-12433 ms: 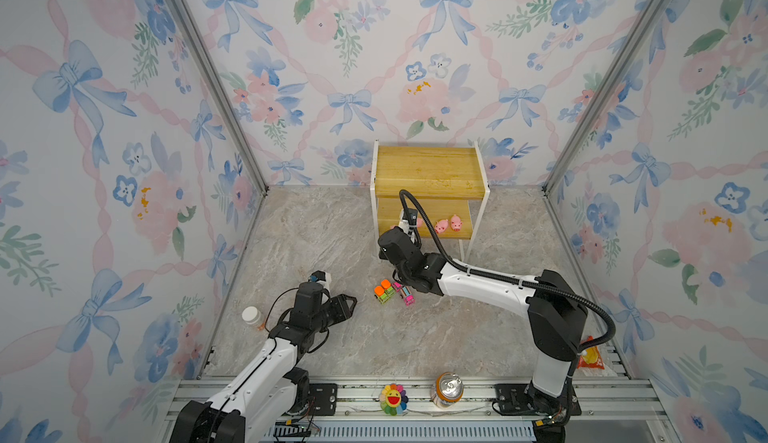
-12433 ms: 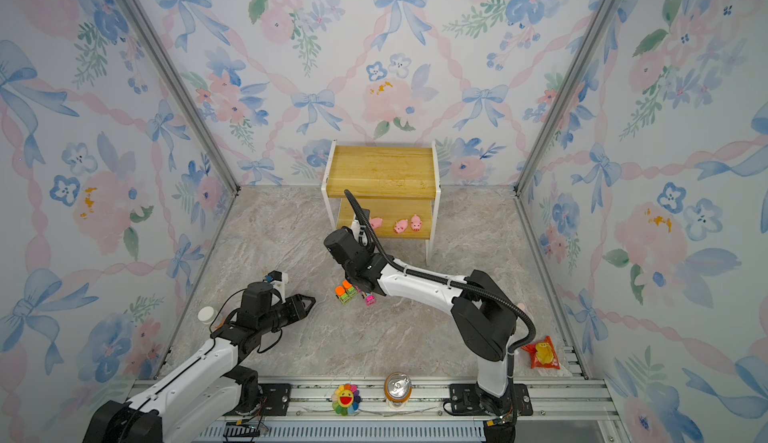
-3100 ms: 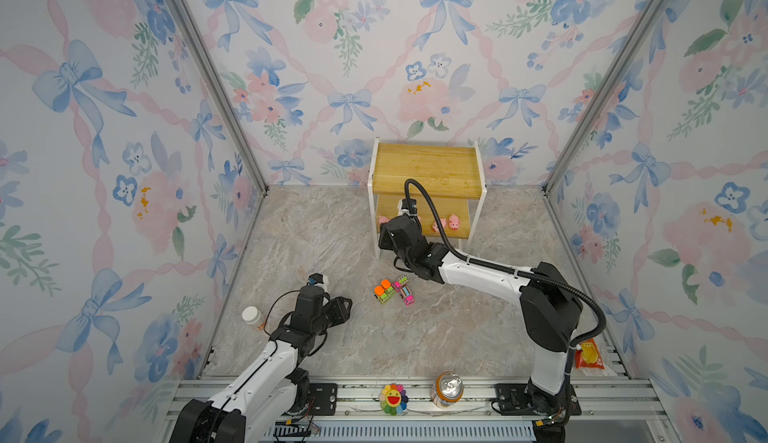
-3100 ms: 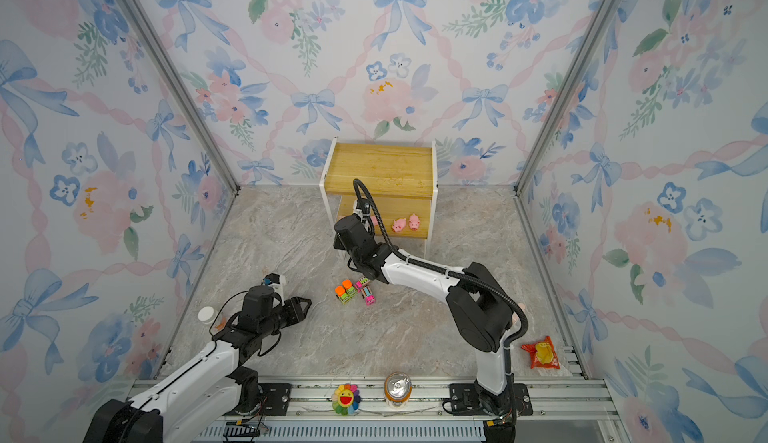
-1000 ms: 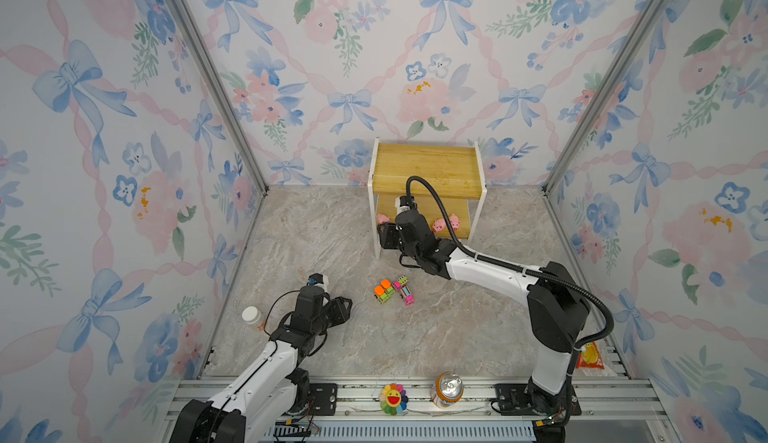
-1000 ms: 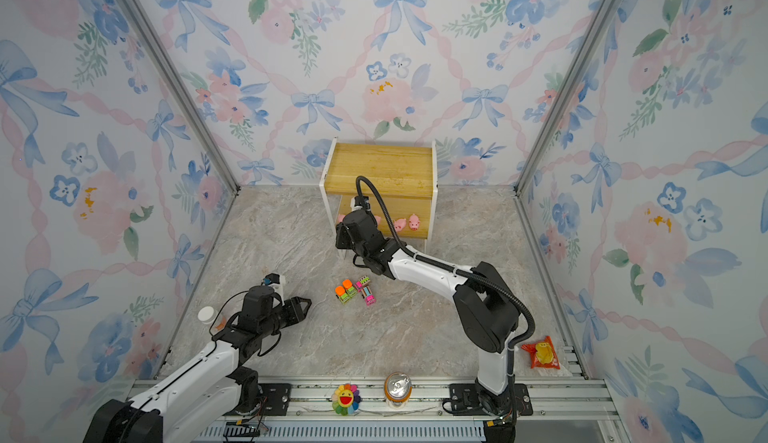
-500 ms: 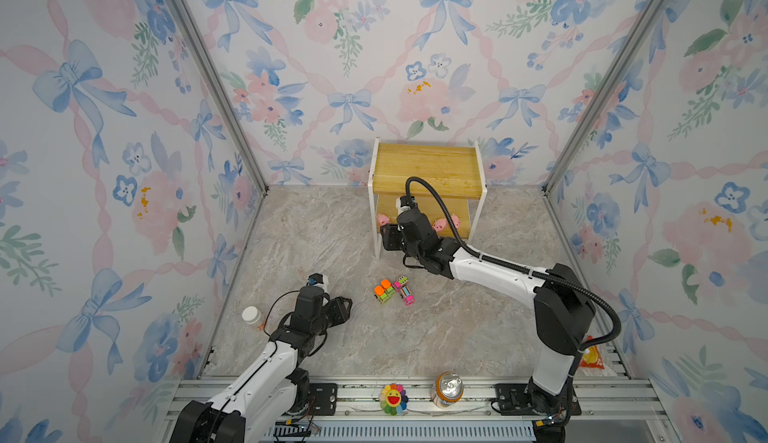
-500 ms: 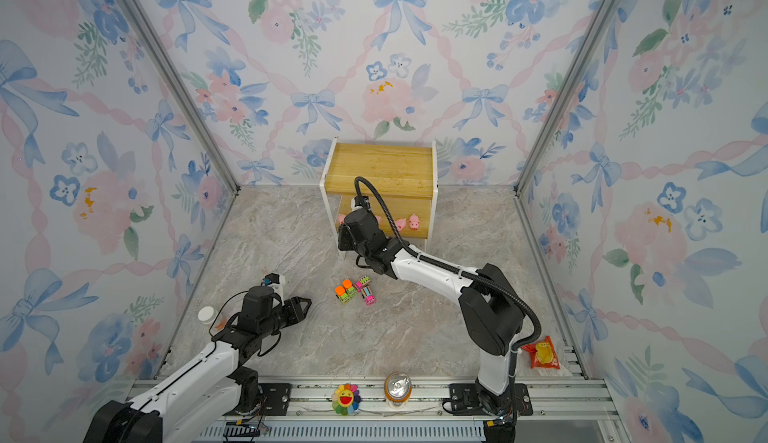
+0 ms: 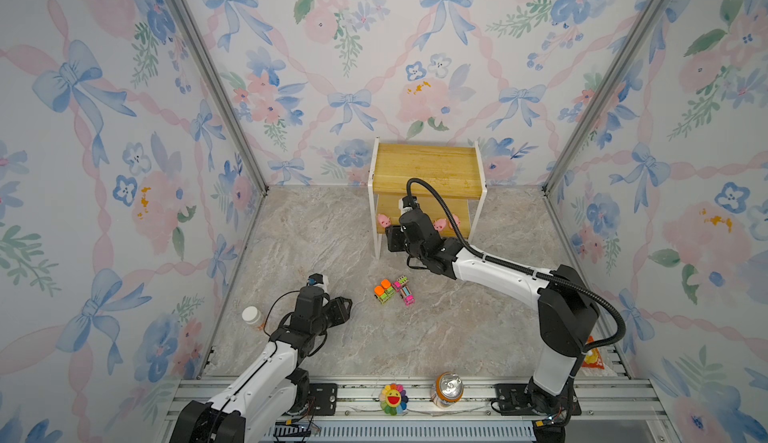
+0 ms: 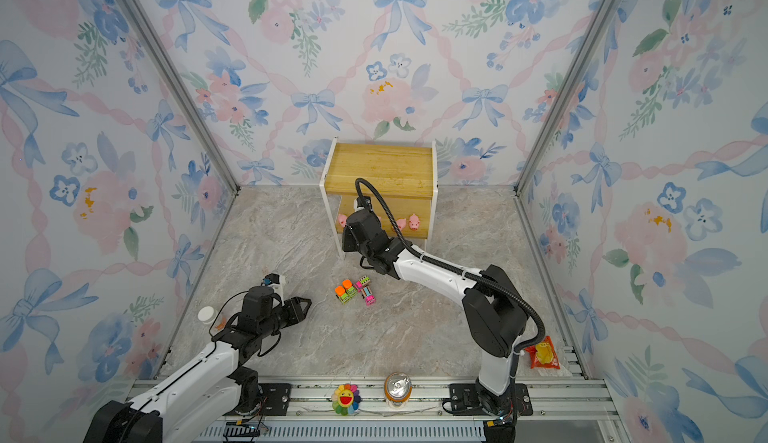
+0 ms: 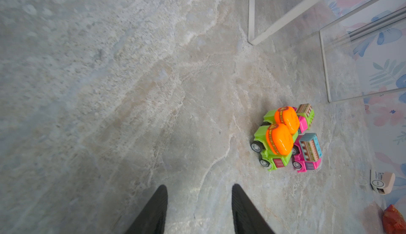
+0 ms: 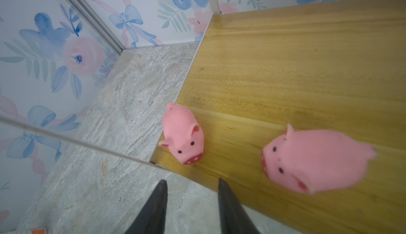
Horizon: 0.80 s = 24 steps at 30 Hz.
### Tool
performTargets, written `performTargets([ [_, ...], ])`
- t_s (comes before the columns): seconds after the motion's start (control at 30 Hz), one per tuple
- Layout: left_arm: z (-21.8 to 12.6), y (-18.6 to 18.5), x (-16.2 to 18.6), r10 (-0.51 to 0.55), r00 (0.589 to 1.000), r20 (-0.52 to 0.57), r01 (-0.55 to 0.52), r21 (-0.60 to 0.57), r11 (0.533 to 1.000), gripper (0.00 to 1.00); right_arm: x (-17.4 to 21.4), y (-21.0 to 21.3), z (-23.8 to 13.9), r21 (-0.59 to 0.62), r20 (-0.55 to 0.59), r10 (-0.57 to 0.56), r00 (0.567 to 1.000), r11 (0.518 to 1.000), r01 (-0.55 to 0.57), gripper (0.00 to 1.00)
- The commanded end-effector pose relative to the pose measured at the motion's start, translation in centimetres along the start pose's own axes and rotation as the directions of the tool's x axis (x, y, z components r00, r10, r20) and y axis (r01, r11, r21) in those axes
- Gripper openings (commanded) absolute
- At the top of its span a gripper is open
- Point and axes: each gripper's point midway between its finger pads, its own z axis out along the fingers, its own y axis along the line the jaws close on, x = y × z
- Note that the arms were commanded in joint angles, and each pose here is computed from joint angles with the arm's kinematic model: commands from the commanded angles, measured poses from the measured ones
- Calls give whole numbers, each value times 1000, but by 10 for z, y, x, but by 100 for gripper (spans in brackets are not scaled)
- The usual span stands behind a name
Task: Place and organize the plastic toys onto the shelf
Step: 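Open the right gripper and release the pig on the lower tier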
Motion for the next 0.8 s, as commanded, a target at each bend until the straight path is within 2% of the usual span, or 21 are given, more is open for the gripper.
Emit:
performTargets([
  [0.0,0,1,4,22,1000,0,-22,3,1000,49,-32,8,-19,-33,108,-12,994,999,15,39],
  [0.17,0,1,3,22,1000,0,-22,3,1000,49,-32,13,-21,-28,130,-54,990,998,58,37],
  [0.77,1,2,3,21,1000,-2,-21,0,1000,49,-25,12,-12,26,168,-105,980,994,102,32],
])
